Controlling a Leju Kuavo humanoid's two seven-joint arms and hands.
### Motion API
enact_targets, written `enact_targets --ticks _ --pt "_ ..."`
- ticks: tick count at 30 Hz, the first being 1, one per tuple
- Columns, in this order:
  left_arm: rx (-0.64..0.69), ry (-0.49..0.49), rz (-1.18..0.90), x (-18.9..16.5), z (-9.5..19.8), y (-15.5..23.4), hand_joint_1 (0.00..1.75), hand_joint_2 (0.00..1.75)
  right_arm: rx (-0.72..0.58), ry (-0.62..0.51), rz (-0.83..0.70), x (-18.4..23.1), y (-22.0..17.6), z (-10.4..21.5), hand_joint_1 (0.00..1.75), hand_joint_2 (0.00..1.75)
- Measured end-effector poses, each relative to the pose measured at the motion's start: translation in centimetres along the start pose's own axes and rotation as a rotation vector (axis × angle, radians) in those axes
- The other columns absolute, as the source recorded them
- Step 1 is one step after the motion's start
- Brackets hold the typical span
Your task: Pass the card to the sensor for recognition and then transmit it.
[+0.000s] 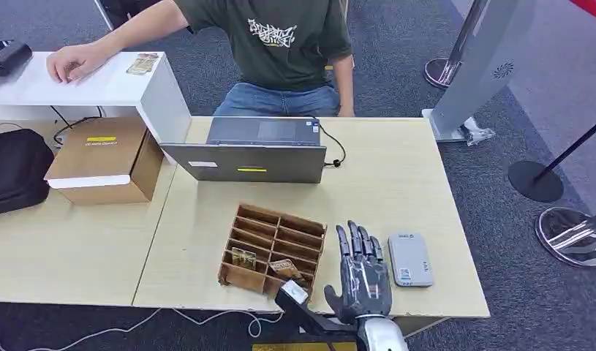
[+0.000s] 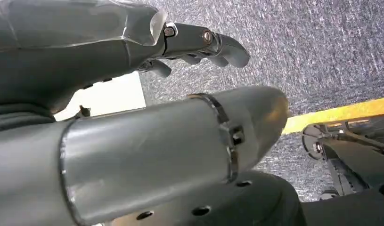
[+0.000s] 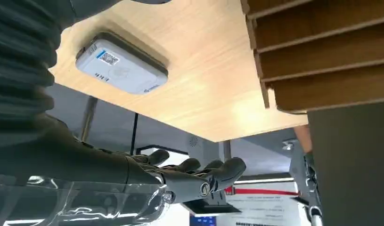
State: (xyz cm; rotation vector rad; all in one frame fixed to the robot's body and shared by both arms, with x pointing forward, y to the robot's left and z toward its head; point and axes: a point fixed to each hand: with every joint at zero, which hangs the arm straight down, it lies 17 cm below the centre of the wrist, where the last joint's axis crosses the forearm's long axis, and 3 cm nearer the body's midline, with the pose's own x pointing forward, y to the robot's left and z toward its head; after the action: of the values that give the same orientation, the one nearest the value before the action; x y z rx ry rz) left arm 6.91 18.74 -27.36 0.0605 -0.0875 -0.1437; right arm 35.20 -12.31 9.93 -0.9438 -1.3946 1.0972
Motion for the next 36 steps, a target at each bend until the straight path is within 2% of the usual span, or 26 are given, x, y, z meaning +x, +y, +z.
enact_targets --ticks 9,19,28,36 --pt "-0.017 -0.015 0.000 1.3 0.3 -0.9 0.00 0.00 0.034 -0.100 0.024 2.0 2.7 -1.3 0.00 1.75" --pt "-0.026 -0.016 0.018 1.7 0.4 -1.2 0.00 0.00 0.071 -0.116 0.065 2.6 4.2 -2.4 0.00 1.75" --pt "-0.024 -0.015 0.021 1.7 0.4 -1.1 0.00 0.00 0.049 -0.095 0.079 2.5 3.5 -2.9 0.00 1.75" --pt "-0.020 -0.019 0.026 1.7 0.3 -1.0 0.00 0.00 0.000 -0.123 0.095 3.2 2.3 -3.7 0.00 1.75"
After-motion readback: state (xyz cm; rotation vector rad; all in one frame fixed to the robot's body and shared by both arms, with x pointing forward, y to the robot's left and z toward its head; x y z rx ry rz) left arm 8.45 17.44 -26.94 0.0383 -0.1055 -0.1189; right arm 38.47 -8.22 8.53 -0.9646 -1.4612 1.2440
